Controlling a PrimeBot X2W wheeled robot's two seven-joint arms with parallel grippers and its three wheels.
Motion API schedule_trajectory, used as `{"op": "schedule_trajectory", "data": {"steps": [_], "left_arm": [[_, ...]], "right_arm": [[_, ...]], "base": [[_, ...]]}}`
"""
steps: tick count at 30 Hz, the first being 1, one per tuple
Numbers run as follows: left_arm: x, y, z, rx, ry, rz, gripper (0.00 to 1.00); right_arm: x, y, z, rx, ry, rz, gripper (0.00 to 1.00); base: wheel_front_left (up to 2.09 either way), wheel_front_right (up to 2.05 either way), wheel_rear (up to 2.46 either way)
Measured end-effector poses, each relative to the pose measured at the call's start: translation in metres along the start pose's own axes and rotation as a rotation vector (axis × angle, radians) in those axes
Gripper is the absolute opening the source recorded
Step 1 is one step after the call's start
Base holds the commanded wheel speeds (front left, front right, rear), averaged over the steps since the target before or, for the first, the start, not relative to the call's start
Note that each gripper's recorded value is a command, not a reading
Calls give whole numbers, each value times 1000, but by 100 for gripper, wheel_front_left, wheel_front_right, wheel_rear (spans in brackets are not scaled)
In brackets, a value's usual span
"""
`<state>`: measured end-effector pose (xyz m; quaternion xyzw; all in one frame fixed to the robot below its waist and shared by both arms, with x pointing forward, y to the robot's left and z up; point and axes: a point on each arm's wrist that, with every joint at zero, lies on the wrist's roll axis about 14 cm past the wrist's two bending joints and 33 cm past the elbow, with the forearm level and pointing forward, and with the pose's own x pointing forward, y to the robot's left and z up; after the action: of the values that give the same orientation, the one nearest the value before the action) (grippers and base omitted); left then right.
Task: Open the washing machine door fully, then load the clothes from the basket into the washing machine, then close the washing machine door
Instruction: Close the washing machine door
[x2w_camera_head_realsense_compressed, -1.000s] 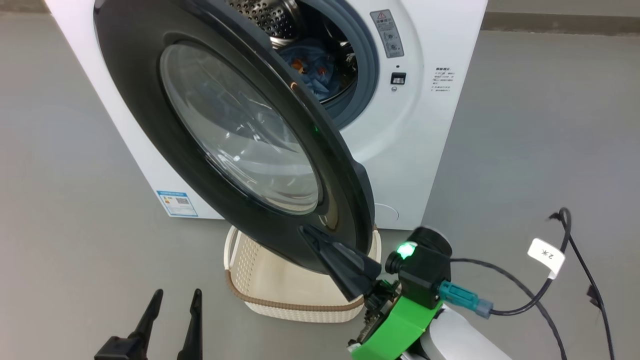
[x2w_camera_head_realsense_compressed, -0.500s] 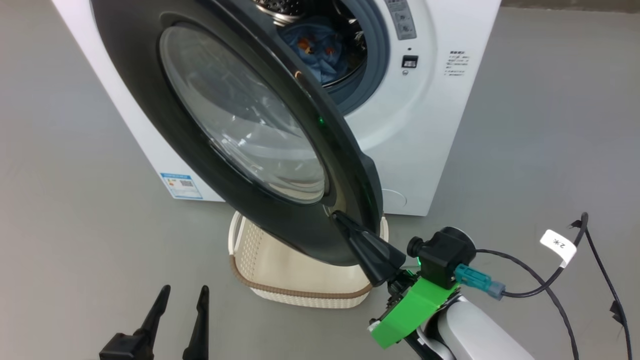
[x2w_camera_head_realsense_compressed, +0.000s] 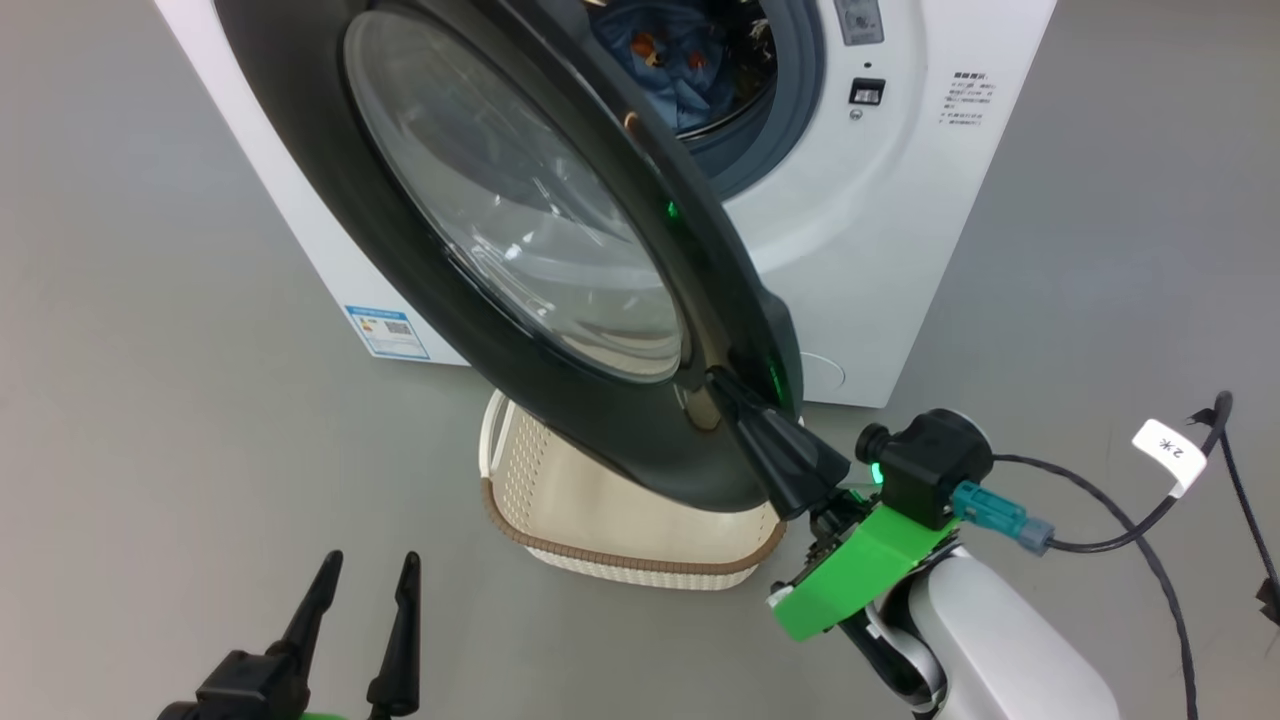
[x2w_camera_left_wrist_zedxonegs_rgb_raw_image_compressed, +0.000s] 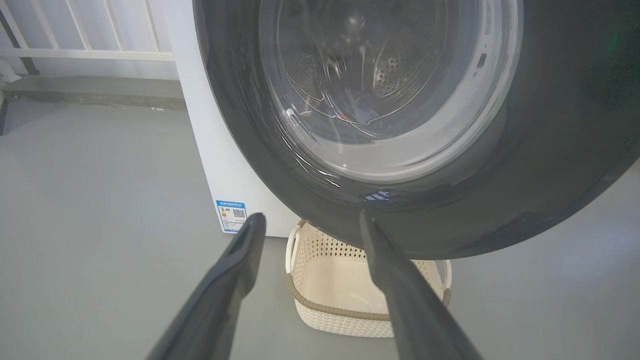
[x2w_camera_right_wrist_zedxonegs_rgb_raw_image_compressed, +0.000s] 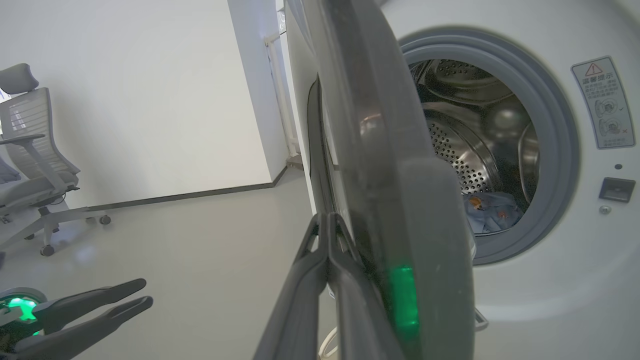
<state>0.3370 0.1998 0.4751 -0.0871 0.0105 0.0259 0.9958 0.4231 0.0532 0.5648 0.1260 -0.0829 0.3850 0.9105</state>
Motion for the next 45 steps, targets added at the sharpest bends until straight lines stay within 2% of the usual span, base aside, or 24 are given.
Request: {"op": "schedule_trajectory", "data": {"steps": [23, 45], "left_arm": [[24, -11, -12, 2, 39, -29, 100], [55, -8, -36, 8, 96, -7, 100]], "right_arm": [[25, -63, 7, -77, -39, -62, 0], [79, -145, 4, -198, -76, -81, 0]], "base": [[0, 0, 0], [0, 0, 0]]}}
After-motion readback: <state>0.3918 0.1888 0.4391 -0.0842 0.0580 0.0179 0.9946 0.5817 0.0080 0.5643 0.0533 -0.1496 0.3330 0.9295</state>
